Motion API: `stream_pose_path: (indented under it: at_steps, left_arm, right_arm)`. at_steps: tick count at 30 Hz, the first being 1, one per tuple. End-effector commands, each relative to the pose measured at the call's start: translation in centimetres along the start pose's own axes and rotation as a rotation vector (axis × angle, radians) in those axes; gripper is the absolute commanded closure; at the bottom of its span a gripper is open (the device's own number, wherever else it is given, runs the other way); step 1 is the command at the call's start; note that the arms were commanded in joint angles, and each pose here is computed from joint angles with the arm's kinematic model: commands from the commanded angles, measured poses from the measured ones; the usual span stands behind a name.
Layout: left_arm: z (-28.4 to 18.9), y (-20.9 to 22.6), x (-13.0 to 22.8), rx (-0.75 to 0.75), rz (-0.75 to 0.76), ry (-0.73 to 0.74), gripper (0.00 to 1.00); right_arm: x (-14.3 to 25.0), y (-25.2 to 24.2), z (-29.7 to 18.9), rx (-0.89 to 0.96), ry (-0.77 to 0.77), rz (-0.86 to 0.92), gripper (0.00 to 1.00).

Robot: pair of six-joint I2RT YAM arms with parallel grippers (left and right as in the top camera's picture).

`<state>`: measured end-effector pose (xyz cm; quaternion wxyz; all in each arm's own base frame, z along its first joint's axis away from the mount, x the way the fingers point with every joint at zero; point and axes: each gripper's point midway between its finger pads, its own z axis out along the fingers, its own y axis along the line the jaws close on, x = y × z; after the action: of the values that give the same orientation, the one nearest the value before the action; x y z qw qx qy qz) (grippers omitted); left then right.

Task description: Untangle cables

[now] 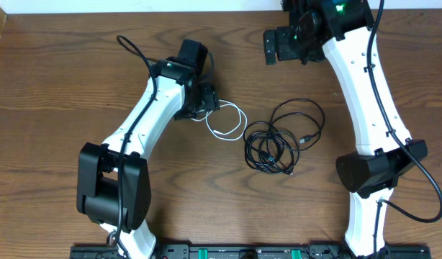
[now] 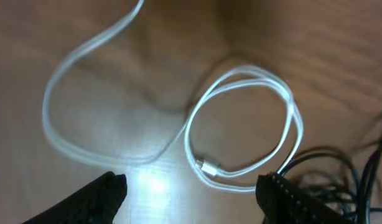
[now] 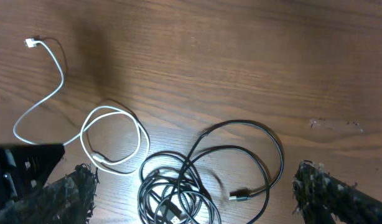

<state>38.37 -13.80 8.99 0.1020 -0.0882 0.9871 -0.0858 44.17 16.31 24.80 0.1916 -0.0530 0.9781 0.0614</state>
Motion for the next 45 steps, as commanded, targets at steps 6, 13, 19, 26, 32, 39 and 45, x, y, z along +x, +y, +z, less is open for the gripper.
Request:
stream_pose_path:
  at_steps: [6, 13, 19, 26, 32, 39, 45]
  left_arm:
    - [0.6, 0.6, -3.2, -0.077, 0.24, -0.128, 0.27]
    - [3.8, 0.9, -3.0, -0.096, 0.357, -0.077, 0.23]
    - [6.4, -1.3, 0.0, 0.08, 0.487, 0.062, 0.23]
    - [9.1, -0.5, 1.0, 0.063, 0.508, 0.126, 0.29]
    - [10.4, 1.2, 1.0, -0.021, 0.507, 0.144, 0.54]
    - [10.6, 2.0, 0.7, -0.07, 0.493, 0.136, 0.92]
    - [6.7, 0.4, -1.8, -0.049, 0.369, 0.046, 0.93]
  right_arm:
    - [-0.2, 0.2, -1.2, -0.01, -0.025, 0.006, 0.01]
    - [-0.2, 0.2, -1.2, -0.01, -0.025, 0.006, 0.01]
    - [-0.2, 0.2, -1.2, -0.01, -0.025, 0.006, 0.01]
    - [-0.2, 0.2, -1.2, -0.01, -0.025, 0.006, 0.01]
    - [-0.2, 0.2, -1.2, -0.01, -0.025, 0.006, 0.01]
    - [-0.2, 0.2, -1.2, -0.01, -0.025, 0.006, 0.01]
    - [-0.2, 0.2, -1.2, -0.01, -0.025, 0.006, 0.01]
